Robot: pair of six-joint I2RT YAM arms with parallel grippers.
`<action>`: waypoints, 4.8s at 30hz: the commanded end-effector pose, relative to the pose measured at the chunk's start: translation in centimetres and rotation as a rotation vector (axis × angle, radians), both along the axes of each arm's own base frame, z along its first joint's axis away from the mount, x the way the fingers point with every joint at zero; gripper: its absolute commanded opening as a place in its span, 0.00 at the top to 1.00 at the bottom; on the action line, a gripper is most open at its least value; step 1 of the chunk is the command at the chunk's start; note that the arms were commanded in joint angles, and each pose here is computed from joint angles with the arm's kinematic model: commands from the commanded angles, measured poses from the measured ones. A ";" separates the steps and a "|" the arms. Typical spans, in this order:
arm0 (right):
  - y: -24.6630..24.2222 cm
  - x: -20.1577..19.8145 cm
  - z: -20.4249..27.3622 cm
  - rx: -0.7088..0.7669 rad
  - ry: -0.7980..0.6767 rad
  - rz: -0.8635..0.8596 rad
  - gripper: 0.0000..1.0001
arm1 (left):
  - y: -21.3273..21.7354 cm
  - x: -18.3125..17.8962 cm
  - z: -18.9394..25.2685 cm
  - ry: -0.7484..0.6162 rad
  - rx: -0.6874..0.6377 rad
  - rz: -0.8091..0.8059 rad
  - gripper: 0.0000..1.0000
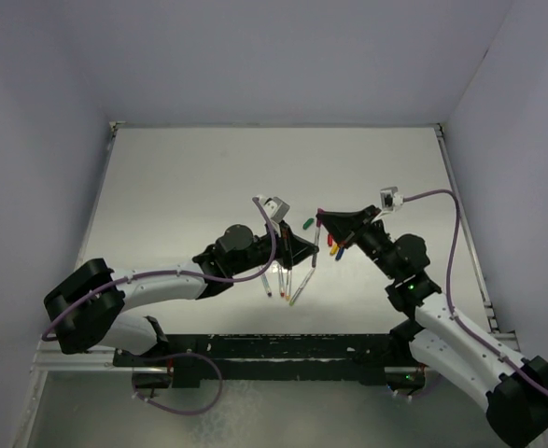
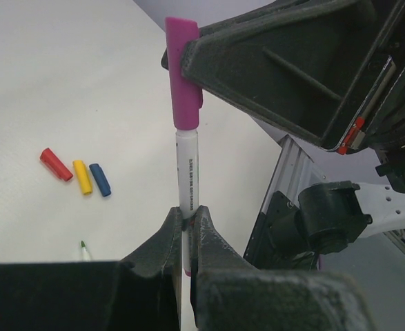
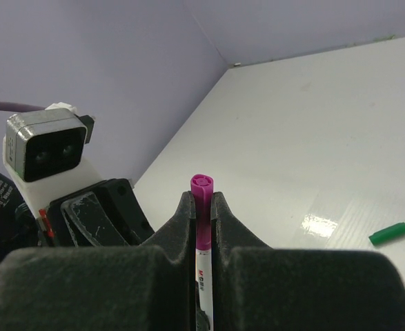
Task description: Insert the pens into the pen caps
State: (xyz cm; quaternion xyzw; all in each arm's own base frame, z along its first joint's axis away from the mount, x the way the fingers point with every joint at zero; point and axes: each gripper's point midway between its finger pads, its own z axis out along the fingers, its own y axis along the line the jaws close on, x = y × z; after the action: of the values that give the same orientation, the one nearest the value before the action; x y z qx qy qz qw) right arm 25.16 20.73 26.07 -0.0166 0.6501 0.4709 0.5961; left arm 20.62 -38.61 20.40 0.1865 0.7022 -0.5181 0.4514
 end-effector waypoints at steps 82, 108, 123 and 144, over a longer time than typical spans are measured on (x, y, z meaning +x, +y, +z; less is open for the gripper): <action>-6.6 2.8 -1.4 -0.489 0.208 -0.483 0.00 | 18.8 15.9 -13.7 0.469 0.590 0.611 1.00; -6.5 2.5 -4.3 -0.513 0.258 -0.461 0.00 | 20.6 17.6 -18.9 0.589 0.747 0.671 0.68; -7.5 3.5 -4.8 -0.488 0.245 -0.559 0.00 | 20.8 16.7 -11.3 0.485 0.633 0.695 0.64; -8.6 2.6 -8.1 -0.516 0.331 -0.579 0.00 | 13.7 1.7 -15.9 0.539 0.813 0.432 0.58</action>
State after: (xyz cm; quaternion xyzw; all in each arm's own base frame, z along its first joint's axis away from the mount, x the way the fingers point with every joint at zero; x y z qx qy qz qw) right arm 27.67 12.41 17.23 0.0747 0.8220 0.0929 0.5568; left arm 22.29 -24.85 4.43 0.0795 0.9593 -0.1306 0.2373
